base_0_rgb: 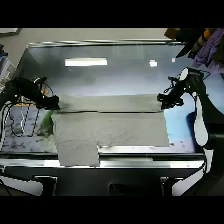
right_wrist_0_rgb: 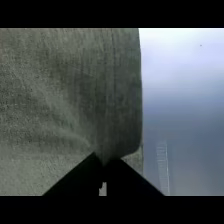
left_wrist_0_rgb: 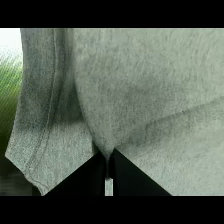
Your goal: Fold the clothes and pants, and hang the long-sleeved shirts on hangers.
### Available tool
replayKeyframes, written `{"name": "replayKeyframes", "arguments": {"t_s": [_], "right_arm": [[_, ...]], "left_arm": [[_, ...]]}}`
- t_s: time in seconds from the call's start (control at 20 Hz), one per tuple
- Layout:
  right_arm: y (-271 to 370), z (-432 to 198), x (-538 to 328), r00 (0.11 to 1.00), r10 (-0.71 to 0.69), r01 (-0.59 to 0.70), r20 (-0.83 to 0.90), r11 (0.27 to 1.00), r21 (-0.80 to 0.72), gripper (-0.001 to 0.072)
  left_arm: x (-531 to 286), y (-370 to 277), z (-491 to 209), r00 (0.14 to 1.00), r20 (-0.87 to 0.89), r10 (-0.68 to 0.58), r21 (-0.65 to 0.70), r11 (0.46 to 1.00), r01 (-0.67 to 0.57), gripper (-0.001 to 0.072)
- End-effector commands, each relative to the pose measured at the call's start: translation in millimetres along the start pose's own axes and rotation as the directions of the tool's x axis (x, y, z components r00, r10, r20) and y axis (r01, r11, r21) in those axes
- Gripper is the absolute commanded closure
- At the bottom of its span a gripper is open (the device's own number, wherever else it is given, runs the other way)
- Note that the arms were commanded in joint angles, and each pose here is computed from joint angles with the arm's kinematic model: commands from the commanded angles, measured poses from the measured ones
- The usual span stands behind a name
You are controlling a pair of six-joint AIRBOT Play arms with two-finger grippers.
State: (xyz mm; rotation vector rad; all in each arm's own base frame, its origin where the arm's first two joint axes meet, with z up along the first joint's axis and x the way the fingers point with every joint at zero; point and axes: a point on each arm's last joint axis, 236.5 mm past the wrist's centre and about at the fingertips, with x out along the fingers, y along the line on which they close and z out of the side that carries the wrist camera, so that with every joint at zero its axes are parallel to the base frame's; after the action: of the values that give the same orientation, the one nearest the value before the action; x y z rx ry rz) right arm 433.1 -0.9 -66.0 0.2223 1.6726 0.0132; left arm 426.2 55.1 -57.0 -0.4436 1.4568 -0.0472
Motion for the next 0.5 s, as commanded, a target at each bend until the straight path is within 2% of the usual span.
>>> {"name": "replayKeyframes", "arguments": {"t_s": [0.0,0.1,0.15,0.2,0.25,0.3,0.35,0.45], "right_arm": [[-2.5,-7.3,15.7,0.999,-0.002,0.002,-0.040,1.000,-0.001,0.0675],[-4.3,-10.0,20.6,0.999,-0.007,0.007,-0.051,1.000,0.001,0.0672],[-6.3,-10.6,21.0,0.998,-0.015,0.015,-0.053,1.000,0.001,0.0590],[-8.4,-11.7,20.2,0.998,-0.024,0.024,-0.056,1.000,0.000,0.0488],[-14.2,-14.8,17.5,0.997,-0.050,0.050,-0.065,0.999,-0.004,0.0414],[-26.0,-17.5,11.4,0.992,-0.103,0.102,-0.067,0.995,-0.010,0.0353],[-35.5,-17.2,1.3,0.990,-0.136,0.135,-0.047,0.991,-0.013,0.0300],[-49.6,-12.9,-24.5,0.992,-0.125,0.125,0.026,0.992,0.008,0.0292]], "left_arm": [[9.3,4.1,-11.3,0.999,-0.037,0.008,-0.005,1.000,-0.008,0.0692],[10.3,5.7,-12.6,0.999,-0.041,0.014,-0.005,1.000,-0.014,0.0688],[10.0,5.6,-12.4,0.999,-0.041,0.014,-0.005,1.000,-0.014,0.0628],[9.3,5.4,-12.6,0.999,-0.041,0.013,-0.005,1.000,-0.014,0.0468],[6.2,5.7,-13.7,0.999,-0.042,0.014,-0.005,1.000,-0.014,0.0258],[1.6,6.4,-15.2,0.999,-0.042,0.013,-0.007,1.000,-0.014,0.0162],[-5.7,9.0,-19.6,0.999,-0.051,0.015,-0.011,1.000,-0.015,0.0162],[-24.8,27.5,-35.7,0.994,-0.089,0.064,-0.015,0.998,-0.066,0.0162]]}}
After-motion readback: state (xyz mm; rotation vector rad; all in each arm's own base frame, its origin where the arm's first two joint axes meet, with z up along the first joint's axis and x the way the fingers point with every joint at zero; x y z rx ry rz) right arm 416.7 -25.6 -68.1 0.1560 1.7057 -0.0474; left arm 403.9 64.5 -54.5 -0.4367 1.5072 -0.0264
